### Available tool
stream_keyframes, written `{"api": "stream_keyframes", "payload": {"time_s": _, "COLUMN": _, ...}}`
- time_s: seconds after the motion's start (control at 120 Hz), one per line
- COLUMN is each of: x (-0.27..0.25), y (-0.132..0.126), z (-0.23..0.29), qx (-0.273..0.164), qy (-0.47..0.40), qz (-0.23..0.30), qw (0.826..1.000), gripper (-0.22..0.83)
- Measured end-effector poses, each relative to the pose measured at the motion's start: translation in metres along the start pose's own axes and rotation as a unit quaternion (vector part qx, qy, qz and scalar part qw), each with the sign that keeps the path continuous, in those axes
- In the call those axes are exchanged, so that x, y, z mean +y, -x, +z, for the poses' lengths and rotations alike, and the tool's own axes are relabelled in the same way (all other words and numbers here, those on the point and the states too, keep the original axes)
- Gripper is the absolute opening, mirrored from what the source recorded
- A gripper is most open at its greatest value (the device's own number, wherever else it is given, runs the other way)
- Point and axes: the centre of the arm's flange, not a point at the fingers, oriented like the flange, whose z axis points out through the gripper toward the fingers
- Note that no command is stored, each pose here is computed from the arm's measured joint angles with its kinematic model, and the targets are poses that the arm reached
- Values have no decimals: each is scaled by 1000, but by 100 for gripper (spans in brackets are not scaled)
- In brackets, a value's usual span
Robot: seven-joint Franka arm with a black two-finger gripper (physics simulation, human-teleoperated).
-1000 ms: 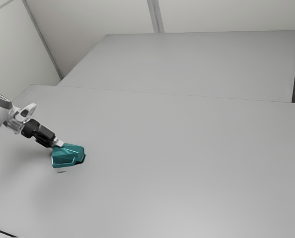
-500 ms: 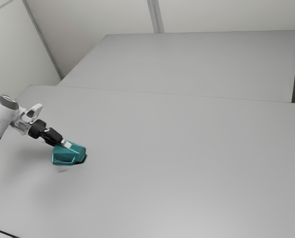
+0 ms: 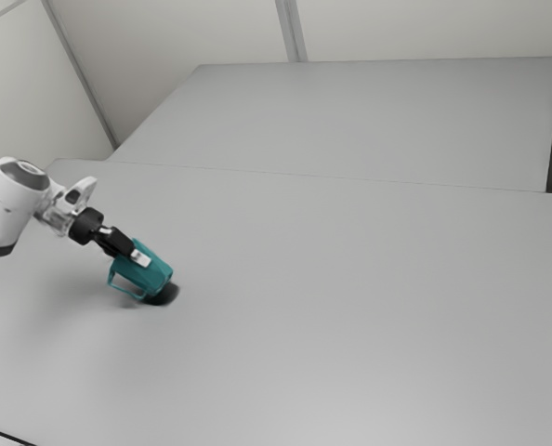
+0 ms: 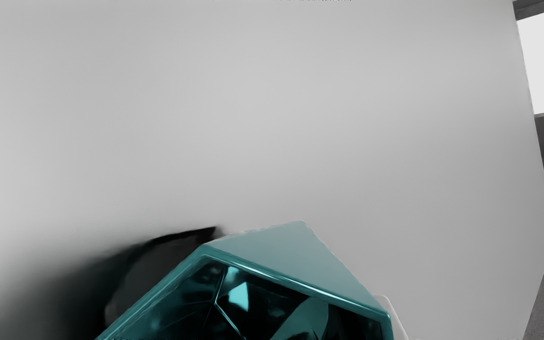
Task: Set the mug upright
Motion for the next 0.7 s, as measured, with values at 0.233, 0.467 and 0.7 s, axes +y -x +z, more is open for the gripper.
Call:
{"api": "stream_keyframes", "payload": {"time_s": 0.233, "x": 51, "y": -28, "z": 4, "qx": -29, "qy": -29, "qz": 34, "qw": 999, "gripper": -14}}
{"api": "stream_keyframes", "payload": {"time_s": 0.467, "x": 97, "y": -67, "z": 35, "qx": -61, "qy": -86, "qz": 70, "qw": 992, "gripper": -15}}
{"api": "stream_keyframes", "payload": {"time_s": 0.7, "x": 140, "y": -97, "z": 98, "qx": -116, "qy": -159, "qz": 110, "qw": 974, "gripper": -15}}
